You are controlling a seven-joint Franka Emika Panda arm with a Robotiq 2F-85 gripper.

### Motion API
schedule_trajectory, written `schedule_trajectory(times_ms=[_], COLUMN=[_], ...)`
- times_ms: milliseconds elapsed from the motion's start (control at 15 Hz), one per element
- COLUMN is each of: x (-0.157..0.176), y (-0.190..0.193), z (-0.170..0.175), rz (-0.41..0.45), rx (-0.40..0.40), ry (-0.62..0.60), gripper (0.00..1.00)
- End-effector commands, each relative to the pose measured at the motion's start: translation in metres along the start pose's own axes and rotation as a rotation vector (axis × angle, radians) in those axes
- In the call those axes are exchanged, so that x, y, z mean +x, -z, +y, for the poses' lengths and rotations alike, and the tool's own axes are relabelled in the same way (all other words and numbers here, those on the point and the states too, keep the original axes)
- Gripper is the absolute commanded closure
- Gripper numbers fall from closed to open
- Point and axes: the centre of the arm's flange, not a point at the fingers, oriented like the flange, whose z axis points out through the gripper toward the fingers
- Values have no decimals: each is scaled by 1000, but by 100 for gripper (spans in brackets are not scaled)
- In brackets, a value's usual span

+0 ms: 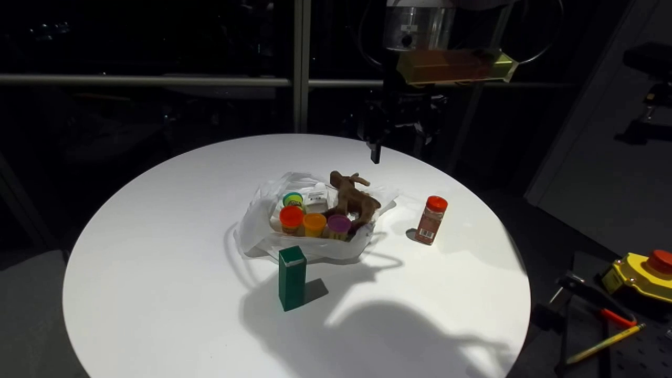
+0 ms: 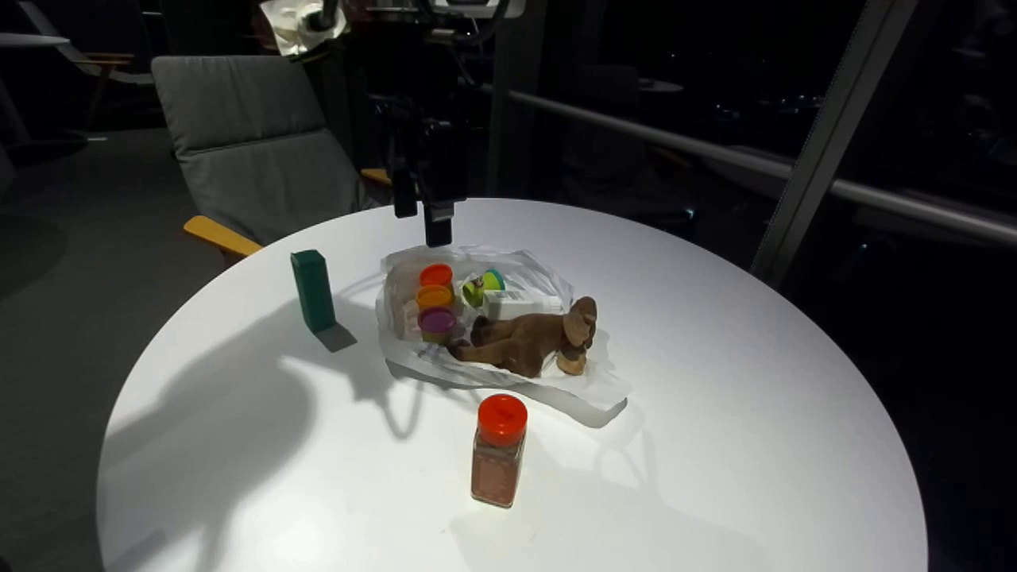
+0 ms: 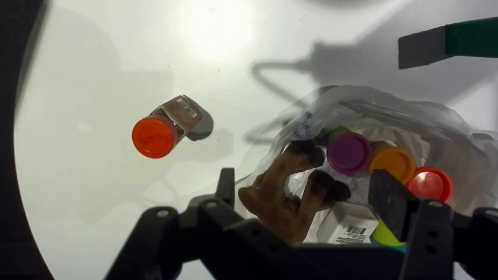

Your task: Remove the objects from the plastic bag and put them on the table.

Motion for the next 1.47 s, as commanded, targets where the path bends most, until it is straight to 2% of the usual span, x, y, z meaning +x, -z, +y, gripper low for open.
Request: schedule_trajectory(times_ms=[0,200,467,667,867,1133,1400], x=[17,49,95,126,146,172,187], y=[-6,-23,-68,-106,-137,-162,-173], z=[-10,-40,-87,-113,-123,-130,-130], rz=[54,58,40,17,27,67,120], rx=[28,74,162,152,121,120,76], ry=[-81,-177,-321,-405,-475,-557,-590], gripper=[0,0,0,0,0,0,0])
